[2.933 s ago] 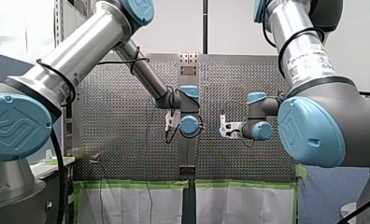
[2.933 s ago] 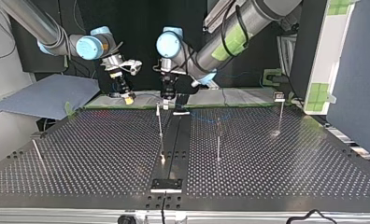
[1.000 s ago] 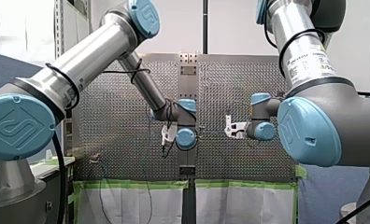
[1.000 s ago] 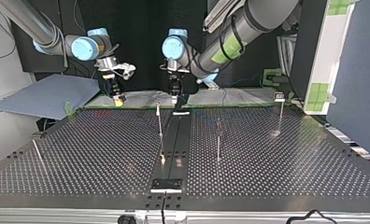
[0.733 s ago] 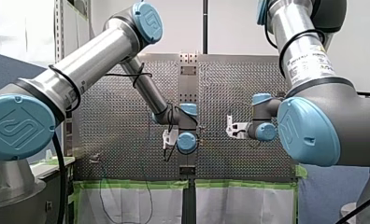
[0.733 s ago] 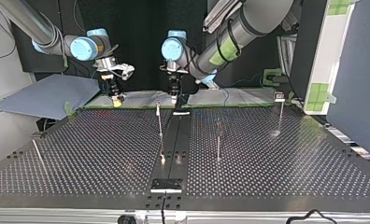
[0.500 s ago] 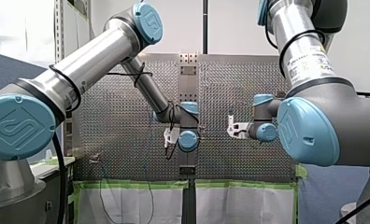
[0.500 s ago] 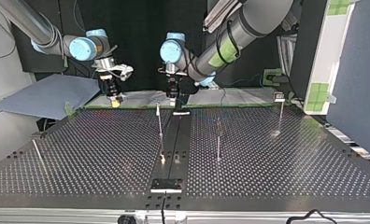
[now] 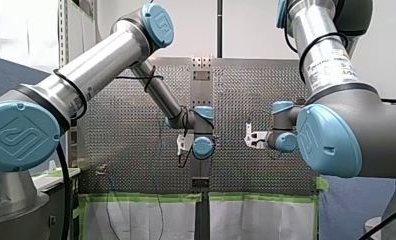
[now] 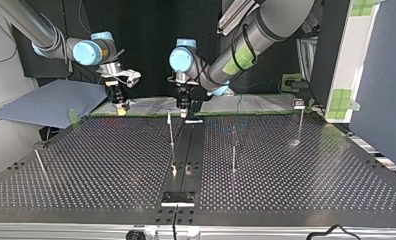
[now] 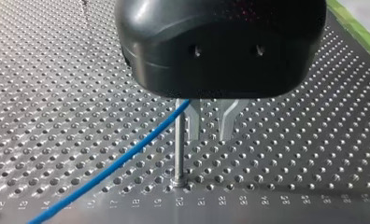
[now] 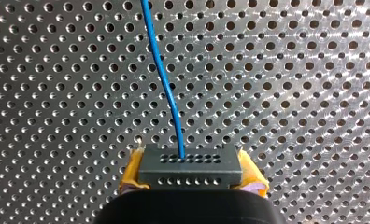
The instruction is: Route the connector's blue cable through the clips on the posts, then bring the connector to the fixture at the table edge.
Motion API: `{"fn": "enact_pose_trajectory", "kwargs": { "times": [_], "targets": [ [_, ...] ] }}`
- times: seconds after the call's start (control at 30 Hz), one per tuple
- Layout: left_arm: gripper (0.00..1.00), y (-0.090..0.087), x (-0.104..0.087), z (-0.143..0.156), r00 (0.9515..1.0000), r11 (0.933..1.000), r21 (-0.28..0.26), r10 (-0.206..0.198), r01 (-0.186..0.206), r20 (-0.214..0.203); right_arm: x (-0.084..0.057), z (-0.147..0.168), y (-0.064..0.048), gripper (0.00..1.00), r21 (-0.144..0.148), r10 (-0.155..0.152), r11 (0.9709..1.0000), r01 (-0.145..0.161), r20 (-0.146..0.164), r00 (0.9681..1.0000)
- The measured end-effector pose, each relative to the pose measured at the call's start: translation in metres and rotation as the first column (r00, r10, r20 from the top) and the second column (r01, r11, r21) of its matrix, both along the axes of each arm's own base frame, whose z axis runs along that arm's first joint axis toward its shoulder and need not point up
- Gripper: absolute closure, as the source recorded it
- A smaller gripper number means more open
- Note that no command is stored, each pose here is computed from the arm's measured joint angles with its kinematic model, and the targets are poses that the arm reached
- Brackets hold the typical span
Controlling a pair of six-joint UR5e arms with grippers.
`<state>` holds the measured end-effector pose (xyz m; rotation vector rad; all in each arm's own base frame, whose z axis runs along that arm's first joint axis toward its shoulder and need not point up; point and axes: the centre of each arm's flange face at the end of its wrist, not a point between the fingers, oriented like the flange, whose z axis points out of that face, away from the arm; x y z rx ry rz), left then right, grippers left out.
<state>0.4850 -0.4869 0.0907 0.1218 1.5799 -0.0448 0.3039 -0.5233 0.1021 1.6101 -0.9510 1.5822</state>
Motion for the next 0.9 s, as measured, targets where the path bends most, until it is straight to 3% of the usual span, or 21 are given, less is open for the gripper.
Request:
{"fn": "enact_pose_trajectory", "kwargs": {
  "times": [0.47, 0.6, 0.9],
  "targets": [
    [0.75, -0.002, 0.019, 0.006, 0.9999, 0.9999, 0.012, 0.006, -0.006, -0.01, 0.0, 0.006, -0.009, 1.0, -0.007, -0.002, 1.0, 0.002, 0.011, 0.9999],
    [0.75, -0.003, 0.028, 0.0, 0.9995, 0.9994, 0.032, 0.013, -0.013, -0.028, 0.0, 0.009, -0.014, 1.0, -0.011, -0.005, 0.9999, 0.006, 0.016, 0.9999],
    [0.75, 0.001, 0.053, 0.014, 0.9991, 0.9989, 0.032, 0.034, -0.033, -0.025, -0.007, 0.012, -0.023, 1.0, -0.015, -0.02, 0.9997, 0.02, 0.024, 0.9995]
  ]
}}
